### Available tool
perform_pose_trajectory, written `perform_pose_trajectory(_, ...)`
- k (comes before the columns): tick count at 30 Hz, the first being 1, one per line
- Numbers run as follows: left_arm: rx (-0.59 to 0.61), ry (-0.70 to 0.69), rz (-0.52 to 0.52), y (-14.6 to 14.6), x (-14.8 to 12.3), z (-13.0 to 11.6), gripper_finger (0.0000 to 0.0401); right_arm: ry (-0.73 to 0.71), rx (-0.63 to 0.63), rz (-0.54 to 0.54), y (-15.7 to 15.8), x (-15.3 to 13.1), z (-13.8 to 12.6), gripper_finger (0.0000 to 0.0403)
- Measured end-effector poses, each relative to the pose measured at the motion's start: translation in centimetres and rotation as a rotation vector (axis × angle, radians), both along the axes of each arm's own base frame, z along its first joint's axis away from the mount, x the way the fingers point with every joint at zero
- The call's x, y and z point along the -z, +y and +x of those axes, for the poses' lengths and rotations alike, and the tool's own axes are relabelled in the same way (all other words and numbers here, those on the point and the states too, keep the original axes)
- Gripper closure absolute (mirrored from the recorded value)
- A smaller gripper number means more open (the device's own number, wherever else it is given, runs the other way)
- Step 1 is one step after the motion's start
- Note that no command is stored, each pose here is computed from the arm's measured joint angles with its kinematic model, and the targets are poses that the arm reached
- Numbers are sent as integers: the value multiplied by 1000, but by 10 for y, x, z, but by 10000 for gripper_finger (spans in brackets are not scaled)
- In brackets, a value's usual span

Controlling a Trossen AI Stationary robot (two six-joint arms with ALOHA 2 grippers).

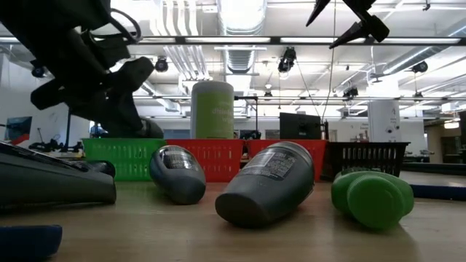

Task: Pick & Place Travel size toiletries
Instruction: Put the gray deodorant into the green bin

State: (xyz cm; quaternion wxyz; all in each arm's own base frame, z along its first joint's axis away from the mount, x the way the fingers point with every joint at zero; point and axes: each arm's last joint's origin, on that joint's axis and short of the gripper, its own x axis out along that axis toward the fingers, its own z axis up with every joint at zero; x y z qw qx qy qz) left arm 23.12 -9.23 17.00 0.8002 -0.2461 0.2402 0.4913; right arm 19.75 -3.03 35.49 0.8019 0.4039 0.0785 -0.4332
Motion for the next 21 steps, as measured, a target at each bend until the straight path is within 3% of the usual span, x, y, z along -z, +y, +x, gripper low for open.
perform_pose_trajectory(8, -12, 29, 5, 13, 8, 0, 240, -4, 3, 9, 0, 1, 0, 71)
perform_pose_trajectory(21, 78, -33, -112, 9, 0, 7, 145, -6, -5, 26, 1, 3, 1, 68)
